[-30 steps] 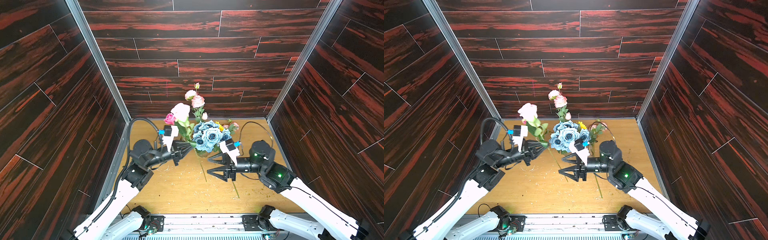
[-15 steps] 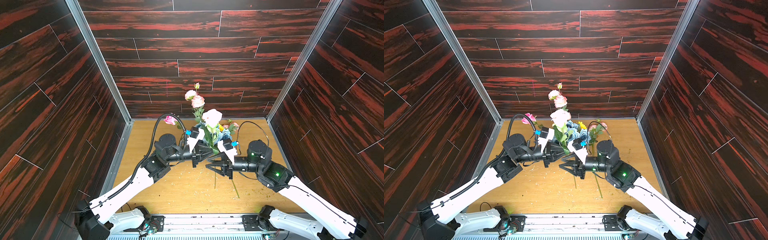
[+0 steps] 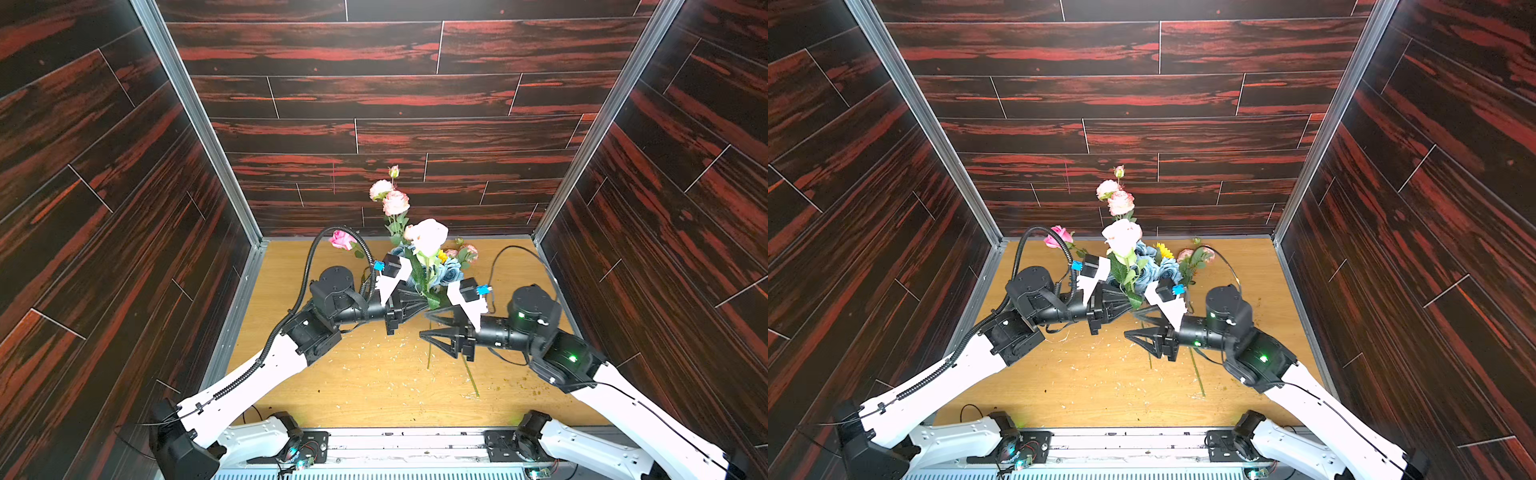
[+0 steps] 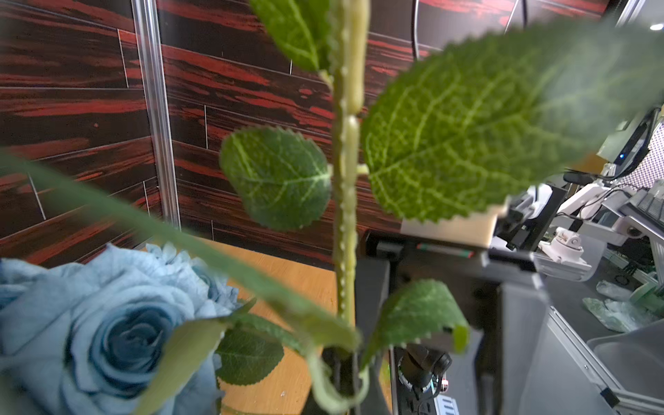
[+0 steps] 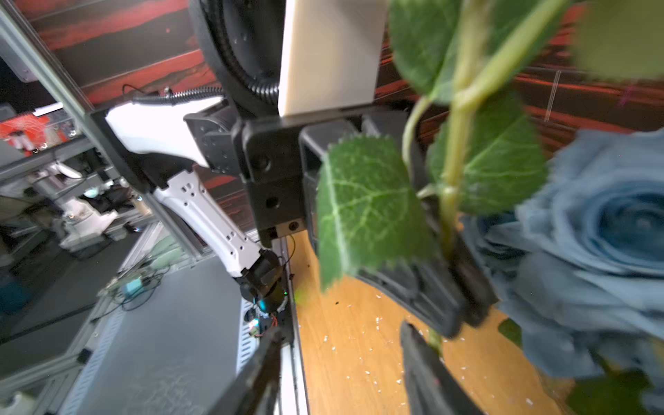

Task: Pick out pink flowers from the vase
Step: Pick up the flower from the vase.

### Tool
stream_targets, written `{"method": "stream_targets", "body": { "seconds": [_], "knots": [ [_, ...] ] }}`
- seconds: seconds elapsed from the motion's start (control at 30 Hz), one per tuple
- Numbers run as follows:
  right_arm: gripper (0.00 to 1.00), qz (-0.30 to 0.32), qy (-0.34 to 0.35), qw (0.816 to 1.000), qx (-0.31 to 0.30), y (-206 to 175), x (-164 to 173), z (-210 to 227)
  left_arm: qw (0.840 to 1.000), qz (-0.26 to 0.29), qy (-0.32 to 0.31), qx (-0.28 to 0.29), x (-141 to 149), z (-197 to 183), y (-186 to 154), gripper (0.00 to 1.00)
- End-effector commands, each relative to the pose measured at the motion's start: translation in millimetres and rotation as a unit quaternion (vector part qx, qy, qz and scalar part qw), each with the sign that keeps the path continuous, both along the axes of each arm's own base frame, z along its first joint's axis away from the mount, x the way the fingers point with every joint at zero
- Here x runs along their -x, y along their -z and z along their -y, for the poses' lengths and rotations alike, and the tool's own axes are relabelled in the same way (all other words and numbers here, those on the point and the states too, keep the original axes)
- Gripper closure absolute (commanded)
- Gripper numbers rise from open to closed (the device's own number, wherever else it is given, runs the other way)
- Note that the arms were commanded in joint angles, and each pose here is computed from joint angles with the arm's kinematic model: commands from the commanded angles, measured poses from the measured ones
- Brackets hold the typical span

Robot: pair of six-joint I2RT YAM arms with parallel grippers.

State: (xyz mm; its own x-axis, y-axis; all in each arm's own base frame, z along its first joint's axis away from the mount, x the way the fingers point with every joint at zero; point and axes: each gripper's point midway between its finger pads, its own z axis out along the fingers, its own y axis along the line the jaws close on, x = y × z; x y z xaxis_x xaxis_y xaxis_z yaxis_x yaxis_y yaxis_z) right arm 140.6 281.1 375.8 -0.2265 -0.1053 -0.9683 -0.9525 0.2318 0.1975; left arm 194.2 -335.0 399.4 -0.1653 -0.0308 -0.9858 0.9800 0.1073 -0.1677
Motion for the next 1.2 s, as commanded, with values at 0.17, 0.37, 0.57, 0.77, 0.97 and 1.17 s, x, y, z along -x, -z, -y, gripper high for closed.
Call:
{"method": "stream_targets", "body": {
  "seconds": [0.17, 0.37, 0.57, 0.77, 0.97, 1.17],
  "knots": [
    [0.25, 0.003, 0.089, 0.996, 0.02, 4.8, -25.8, 12.5, 0.999, 0.027, 0.034, 0.032, 17.8, -2.2, -30.8, 1.0],
    [0.14, -0.006, 0.104, 0.994, 0.022, 8.9, -36.8, 7.6, 0.997, 0.028, 0.054, 0.042, 27.9, -2.9, -38.6, 1.0],
    [0.35, -0.008, 0.076, 0.997, 0.018, 8.1, -31.7, -0.5, 0.997, 0.026, 0.06, 0.045, 29.2, -0.6, -38.6, 1.0],
    [0.89, -0.004, 0.07, 0.997, 0.014, 5.4, -26.8, 2.3, 0.998, 0.023, 0.049, 0.031, 21.7, 3.1, -29.6, 1.0],
    [1.0, -0.004, 0.072, 0.997, 0.017, 6.0, -24.3, 5.8, 0.999, 0.019, 0.038, 0.024, 13.5, 7.5, -25.3, 1.0],
    [1.0, 0.009, 0.109, 0.994, 0.015, 1.6, -32.5, 15.3, 1.0, 0.017, 0.006, 0.021, 6.3, 3.1, -24.6, 0.2]
  ]
}}
